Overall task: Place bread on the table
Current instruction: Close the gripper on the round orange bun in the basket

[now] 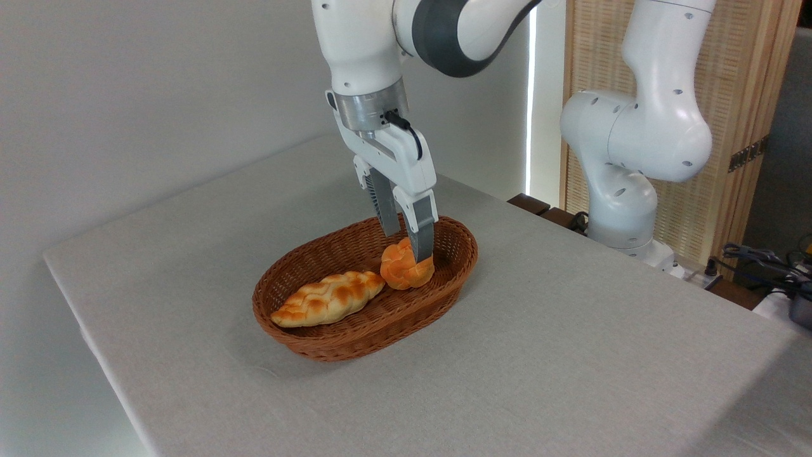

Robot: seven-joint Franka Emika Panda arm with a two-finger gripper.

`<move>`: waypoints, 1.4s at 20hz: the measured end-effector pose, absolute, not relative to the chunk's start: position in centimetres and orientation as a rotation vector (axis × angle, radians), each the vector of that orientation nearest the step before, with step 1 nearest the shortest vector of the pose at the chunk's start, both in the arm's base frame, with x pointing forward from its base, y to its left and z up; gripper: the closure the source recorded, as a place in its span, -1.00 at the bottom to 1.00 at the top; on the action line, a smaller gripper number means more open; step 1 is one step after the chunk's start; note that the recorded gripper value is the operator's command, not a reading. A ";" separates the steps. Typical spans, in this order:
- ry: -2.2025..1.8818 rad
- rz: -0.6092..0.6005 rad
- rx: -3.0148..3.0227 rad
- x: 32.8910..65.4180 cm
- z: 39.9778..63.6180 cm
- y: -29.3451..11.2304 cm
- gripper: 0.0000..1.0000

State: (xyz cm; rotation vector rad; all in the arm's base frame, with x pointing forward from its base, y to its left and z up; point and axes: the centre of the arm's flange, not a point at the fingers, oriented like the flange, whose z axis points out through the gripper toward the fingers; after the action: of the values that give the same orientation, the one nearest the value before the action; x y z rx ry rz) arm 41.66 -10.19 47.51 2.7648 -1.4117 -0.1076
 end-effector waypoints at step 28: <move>-1.488 -0.149 2.725 40.7 43.9 -12.4 -0.15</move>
State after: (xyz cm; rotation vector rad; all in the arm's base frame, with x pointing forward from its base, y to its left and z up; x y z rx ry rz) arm 40.75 -12.43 43.86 2.7254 -1.4877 -0.1495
